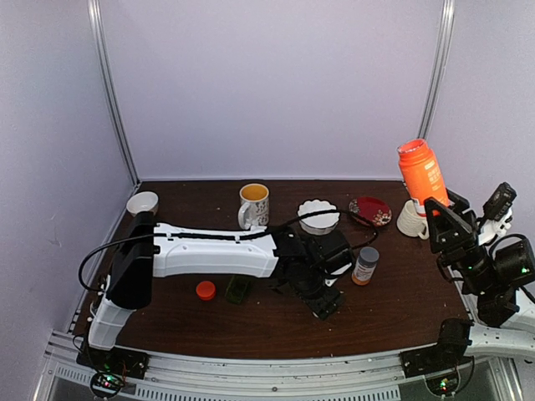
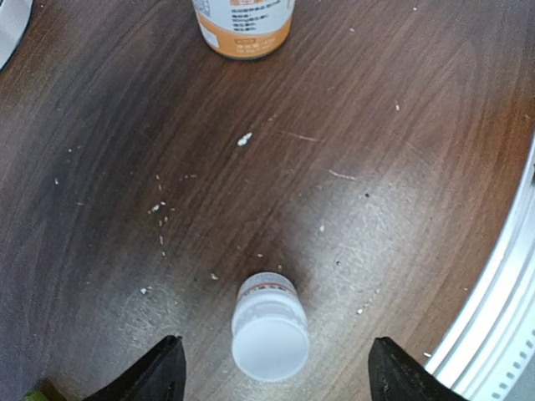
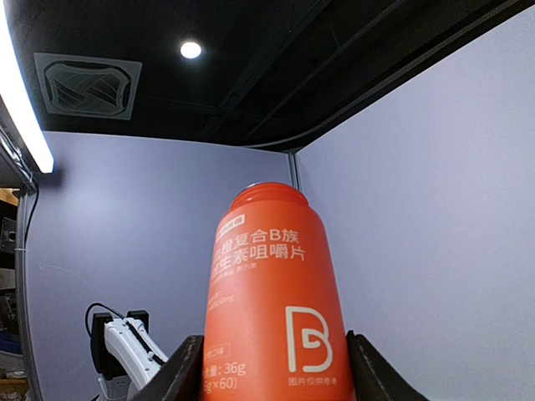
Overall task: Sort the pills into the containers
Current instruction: Pick up the pill bottle from the center of the board, then place the pill bottle at the center of the board.
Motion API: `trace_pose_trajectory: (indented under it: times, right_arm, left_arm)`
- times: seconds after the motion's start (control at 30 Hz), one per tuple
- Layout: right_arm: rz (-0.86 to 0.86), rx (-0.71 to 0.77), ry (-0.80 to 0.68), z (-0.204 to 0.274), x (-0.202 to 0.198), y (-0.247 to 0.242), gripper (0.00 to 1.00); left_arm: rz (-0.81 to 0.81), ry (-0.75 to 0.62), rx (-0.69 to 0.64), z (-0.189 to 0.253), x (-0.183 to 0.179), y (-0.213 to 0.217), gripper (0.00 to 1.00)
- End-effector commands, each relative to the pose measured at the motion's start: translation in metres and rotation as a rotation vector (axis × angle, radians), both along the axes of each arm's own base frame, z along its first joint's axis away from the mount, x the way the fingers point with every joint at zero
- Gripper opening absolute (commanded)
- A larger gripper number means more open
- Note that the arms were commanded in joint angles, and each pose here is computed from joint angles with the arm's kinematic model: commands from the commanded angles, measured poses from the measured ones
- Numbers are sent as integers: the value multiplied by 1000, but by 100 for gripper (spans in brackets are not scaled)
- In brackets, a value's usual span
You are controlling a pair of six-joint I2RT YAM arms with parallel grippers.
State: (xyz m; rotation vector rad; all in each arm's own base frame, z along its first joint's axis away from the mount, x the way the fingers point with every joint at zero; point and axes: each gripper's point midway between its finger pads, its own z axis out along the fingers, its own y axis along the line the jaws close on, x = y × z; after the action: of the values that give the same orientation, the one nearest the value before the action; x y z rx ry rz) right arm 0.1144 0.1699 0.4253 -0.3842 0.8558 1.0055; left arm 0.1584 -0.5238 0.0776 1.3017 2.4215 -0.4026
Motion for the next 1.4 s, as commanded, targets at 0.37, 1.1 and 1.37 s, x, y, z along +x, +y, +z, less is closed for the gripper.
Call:
trace_pose_trajectory:
  times: [0.37, 1.1, 1.37]
  right_arm:
    - [-42, 27, -3, 8, 1, -12, 0]
    - [-45, 9, 5, 10, 4, -8, 0]
    - [-45, -8, 14, 7, 6, -4, 0]
  left_arm:
    - [29, -70, 49, 7, 13, 2, 63]
    - [84, -56, 72, 14, 51, 26, 30]
    - [208, -95, 94, 17, 138, 71, 31]
